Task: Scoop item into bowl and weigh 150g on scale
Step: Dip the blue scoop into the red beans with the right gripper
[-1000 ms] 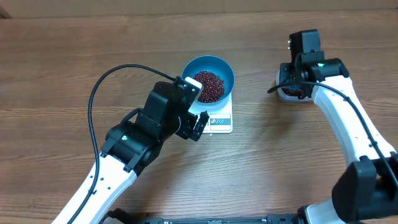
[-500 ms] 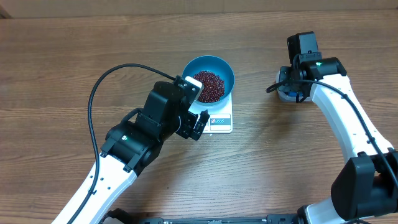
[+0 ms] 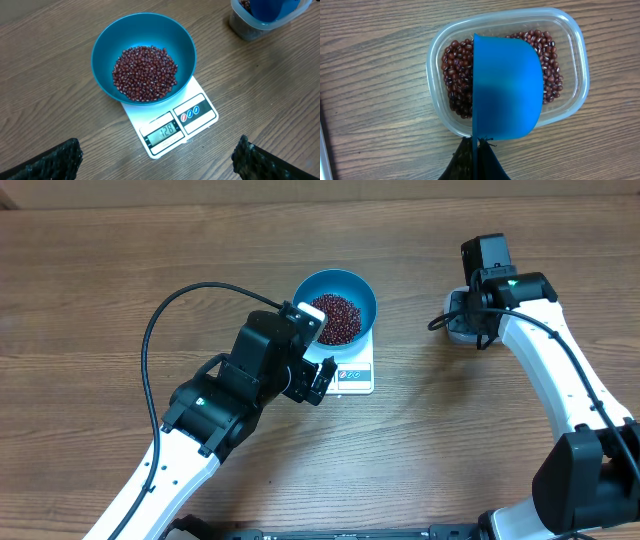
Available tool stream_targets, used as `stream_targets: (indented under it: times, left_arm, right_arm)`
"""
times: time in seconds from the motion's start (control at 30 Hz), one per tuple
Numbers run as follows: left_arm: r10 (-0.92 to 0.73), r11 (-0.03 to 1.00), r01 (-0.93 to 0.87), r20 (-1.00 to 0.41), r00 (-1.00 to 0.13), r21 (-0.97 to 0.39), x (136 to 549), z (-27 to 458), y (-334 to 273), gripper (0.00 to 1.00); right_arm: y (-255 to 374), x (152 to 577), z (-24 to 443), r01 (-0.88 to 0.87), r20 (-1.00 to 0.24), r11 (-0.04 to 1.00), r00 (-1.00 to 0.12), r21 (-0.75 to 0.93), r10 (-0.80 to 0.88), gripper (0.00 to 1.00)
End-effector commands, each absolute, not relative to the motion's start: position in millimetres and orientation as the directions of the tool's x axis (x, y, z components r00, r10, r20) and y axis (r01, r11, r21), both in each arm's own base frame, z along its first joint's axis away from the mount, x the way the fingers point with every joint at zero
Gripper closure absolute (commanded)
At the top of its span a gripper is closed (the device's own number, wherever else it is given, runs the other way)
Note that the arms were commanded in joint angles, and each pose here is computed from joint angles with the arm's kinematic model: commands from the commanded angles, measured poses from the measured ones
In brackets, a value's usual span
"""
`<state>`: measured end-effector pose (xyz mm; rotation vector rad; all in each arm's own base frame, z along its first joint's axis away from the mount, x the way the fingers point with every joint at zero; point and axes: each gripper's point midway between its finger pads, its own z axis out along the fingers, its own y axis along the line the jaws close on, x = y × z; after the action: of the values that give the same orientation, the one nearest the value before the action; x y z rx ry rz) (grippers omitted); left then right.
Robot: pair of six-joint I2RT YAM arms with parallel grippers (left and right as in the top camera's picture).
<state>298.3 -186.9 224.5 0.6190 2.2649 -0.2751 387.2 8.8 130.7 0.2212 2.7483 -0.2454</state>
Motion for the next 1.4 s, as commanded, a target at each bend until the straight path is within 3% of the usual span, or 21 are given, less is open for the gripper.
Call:
stream_targets:
  times: [0.0,0.13,0.4,0.83,1.37]
  left_arm:
    - [0.331,0.859,0.512,-0.746,-0.578,-0.015,302.0,236.8,-189.3,0.00]
    - [0.331,0.859,0.512,-0.746,-0.578,-0.015,302.0,236.8,-189.3,0.00]
    - [0.331,0.859,0.512,-0.746,-0.578,-0.015,302.0,236.8,-189.3,0.00]
    - [0.332,0.859,0.512,-0.745,-0.578,-0.014,302.1,236.7,-189.1,0.01]
    - [0.335,0.868,0.497,-0.749,-0.572,0.009,305.2,237.6,-185.3,0.00]
  right_arm:
    - [7.2,387.0,130.6,0.195,-0.375,0.971,-0.918,-0.141,0.130,0.96]
    - [7.3,388.7,131.3,0.192,-0.381,0.971,-0.916,-0.141,0.126,0.96]
    - [0.0,415.1,145.4,0.086,-0.466,0.967,-0.884,-0.239,-0.036,0.96]
    - [-9.0,402.0,140.3,0.070,-0.405,0.952,-0.912,-0.298,-0.059,0.96]
    - [-8.8,401.4,102.5,0.038,-0.307,0.948,-0.950,-0.315,-0.064,0.96]
